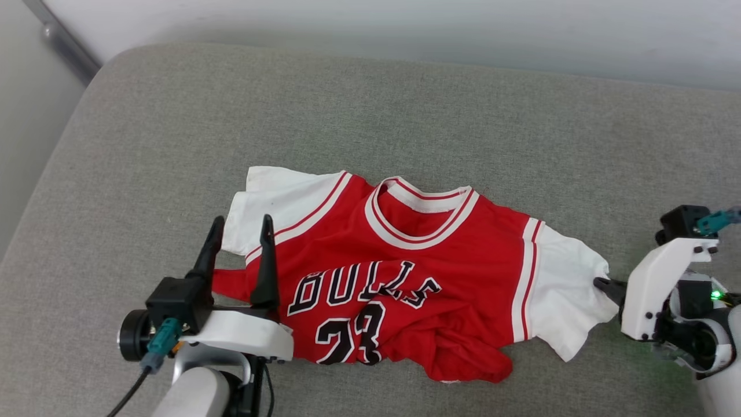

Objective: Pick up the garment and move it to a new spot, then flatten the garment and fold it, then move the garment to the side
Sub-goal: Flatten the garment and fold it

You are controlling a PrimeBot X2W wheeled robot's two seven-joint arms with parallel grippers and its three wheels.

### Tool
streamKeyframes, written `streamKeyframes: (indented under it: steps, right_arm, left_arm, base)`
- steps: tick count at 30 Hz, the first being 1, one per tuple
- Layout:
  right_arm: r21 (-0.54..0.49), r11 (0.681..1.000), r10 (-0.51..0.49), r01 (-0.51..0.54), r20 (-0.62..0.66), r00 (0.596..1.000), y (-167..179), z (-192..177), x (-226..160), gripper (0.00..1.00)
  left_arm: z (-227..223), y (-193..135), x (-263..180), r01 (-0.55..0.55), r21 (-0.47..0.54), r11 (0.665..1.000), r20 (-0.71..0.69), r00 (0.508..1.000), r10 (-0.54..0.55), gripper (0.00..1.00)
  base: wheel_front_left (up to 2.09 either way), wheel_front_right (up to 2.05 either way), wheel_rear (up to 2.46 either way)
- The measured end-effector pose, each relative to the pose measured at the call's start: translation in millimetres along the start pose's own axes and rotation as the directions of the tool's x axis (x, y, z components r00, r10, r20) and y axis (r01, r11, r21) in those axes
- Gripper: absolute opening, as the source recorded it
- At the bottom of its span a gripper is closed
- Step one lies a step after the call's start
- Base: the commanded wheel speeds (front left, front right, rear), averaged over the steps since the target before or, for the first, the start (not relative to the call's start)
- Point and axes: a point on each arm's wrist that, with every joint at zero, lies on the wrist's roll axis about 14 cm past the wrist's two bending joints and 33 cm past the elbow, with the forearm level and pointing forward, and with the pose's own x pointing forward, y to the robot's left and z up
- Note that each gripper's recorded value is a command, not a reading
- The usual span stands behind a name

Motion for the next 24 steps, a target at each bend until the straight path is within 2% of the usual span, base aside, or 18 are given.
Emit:
streamKeyframes:
  steps: [6, 8, 11, 15, 18, 21, 24]
  right_arm:
    - [-0.053, 0.998, -0.011, 0.016, 0.102, 0.995, 2.7, 16.0, -16.9, 0.00]
    - [-0.072, 0.997, -0.026, 0.040, 0.185, 0.982, -0.1, 29.0, -37.9, 0.00]
    - [-0.079, 0.995, -0.038, 0.058, 0.231, 0.972, -2.4, 33.5, -52.6, 0.00]
    - [-0.077, 0.994, -0.052, 0.075, 0.264, 0.963, -6.7, 33.3, -66.7, 0.00]
    - [-0.071, 0.994, -0.057, 0.080, 0.279, 0.959, -9.1, 31.9, -71.2, 0.00]
    - [-0.068, 0.994, -0.060, 0.083, 0.288, 0.956, -12.4, 32.4, -70.1, 0.00]
    - [-0.058, 0.995, -0.058, 0.077, 0.286, 0.956, -14.5, 29.0, -66.0, 0.00]
  left_arm:
    - [16.8, 12.7, 10.4, 0.010, 0.011, 1.000, 0.018, 1.000, -0.010, 1.00]
    - [40.5, 14.9, 30.2, 0.065, 0.014, 0.998, 0.014, 0.998, -0.065, 1.00]
    - [48.5, 15.9, 49.6, 0.117, 0.016, 0.993, -0.044, 0.992, -0.116, 1.00]
    - [40.6, 13.1, 76.8, 0.190, 0.020, 0.982, -0.189, 0.965, -0.183, 1.00]
    - [16.7, 13.9, 91.6, 0.230, 0.003, 0.973, -0.362, 0.907, -0.214, 1.00]
    - [-17.5, 22.9, 98.0, 0.238, -0.014, 0.971, -0.558, 0.804, -0.205, 1.00]
    - [-53.5, 41.0, 96.4, 0.206, -0.006, 0.978, -0.719, 0.679, -0.148, 1.00]
  base:
    - [0.00, 0.00, 0.00]
    - [0.00, 0.00, 0.00]
    - [0.00, 0.00, 0.00]
    - [0.00, 0.00, 0.00]
    - [0.00, 0.00, 0.00]
    - [0.00, 0.00, 0.00]
    - [0.00, 0.00, 0.00]
